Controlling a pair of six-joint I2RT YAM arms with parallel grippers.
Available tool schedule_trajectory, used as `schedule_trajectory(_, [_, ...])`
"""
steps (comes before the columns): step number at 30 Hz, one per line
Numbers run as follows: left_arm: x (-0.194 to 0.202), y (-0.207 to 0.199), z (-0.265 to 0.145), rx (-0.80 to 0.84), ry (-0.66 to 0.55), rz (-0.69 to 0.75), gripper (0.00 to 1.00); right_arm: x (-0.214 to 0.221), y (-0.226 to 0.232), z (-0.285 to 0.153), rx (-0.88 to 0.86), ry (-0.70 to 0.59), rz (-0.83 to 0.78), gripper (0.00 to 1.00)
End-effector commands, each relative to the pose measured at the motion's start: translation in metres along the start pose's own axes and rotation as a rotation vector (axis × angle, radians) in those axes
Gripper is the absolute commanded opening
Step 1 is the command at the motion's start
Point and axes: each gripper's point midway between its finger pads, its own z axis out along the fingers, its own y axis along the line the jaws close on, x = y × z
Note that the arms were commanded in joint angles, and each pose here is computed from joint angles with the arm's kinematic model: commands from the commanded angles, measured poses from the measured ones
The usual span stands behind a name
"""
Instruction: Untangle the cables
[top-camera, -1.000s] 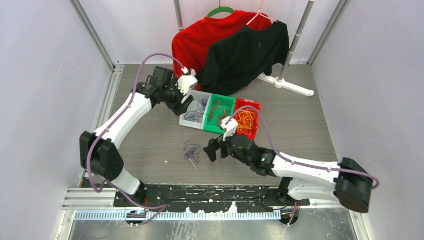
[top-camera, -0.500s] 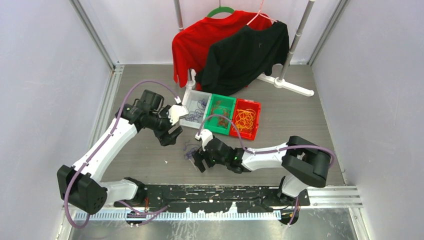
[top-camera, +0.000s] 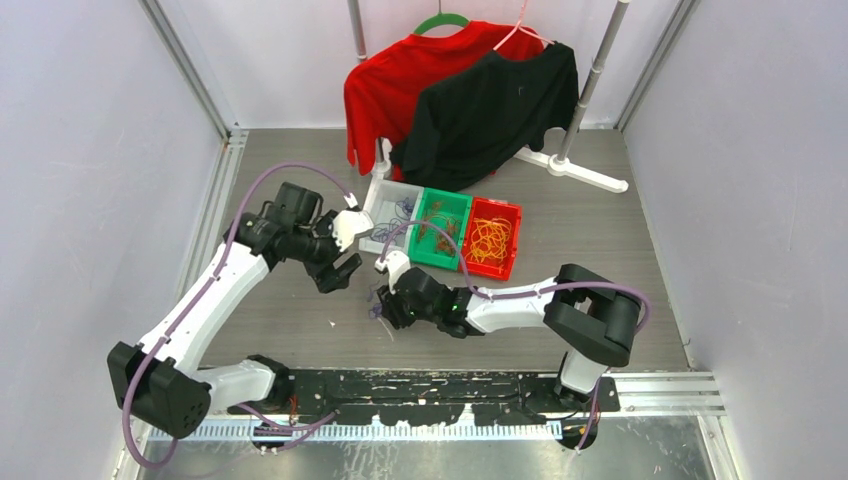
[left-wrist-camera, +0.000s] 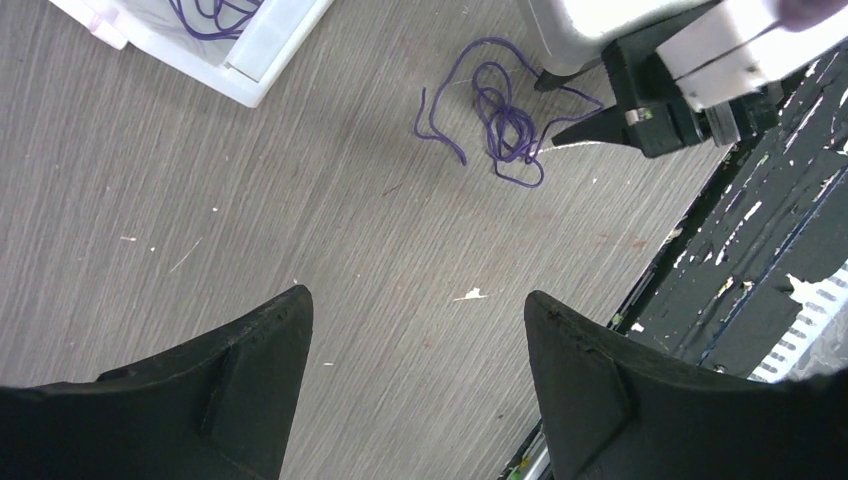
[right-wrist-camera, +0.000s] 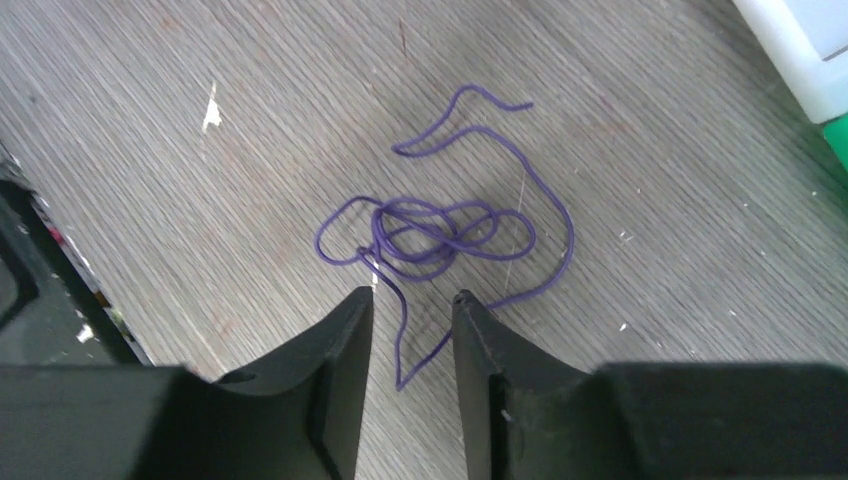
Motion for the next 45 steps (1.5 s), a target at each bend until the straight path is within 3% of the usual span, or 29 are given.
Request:
schedule_trajectory(1, [-0.014,0.006,-0.012,-0.051,-0.066,0.029,0.77,-0.008,0.004,-0.001,-0.001,0.004,0.010,0.43])
schedule_trajectory(8, [-0.020,0.004,-0.015,-0.045,-0.085,0.024,0.77,0.000,0.001,-0.003,0.027,0.046,-0.018,0.41])
schedule_trajectory(10, [-0.021,0.003,-0.016,-0.038,-0.093,0.022,0.77,0.004,0.001,-0.001,0.027,0.058,-0.020,0.32])
schedule_trajectory(13, [-0.024,-0.001,-0.016,-0.019,-0.107,0.020,0.77,-0.006,0.006,-0.006,0.007,0.037,-0.014,0.03])
schedule_trajectory(14, [-0.024,-0.003,-0.016,-0.009,-0.109,0.019,0.76,-0.014,0.009,-0.011,-0.001,0.016,-0.008,0.01])
schedule_trajectory(23, [-0.036,-0.043,-0.026,0.168,-0.208,0.017,0.76,-0.104,0.056,-0.086,-0.230,-0.194,-0.045,0.01])
schedule_trajectory(32, [-0.054,-0.079,-0.041,0.352,-0.284,-0.004,0.72,-0.133,0.087,-0.121,-0.399,-0.256,-0.074,0.01])
schedule_trajectory(45, [-0.036,-0.101,-0.043,0.446,-0.259,0.021,0.38,-0.154,0.096,-0.132,-0.492,-0.350,0.016,0.01])
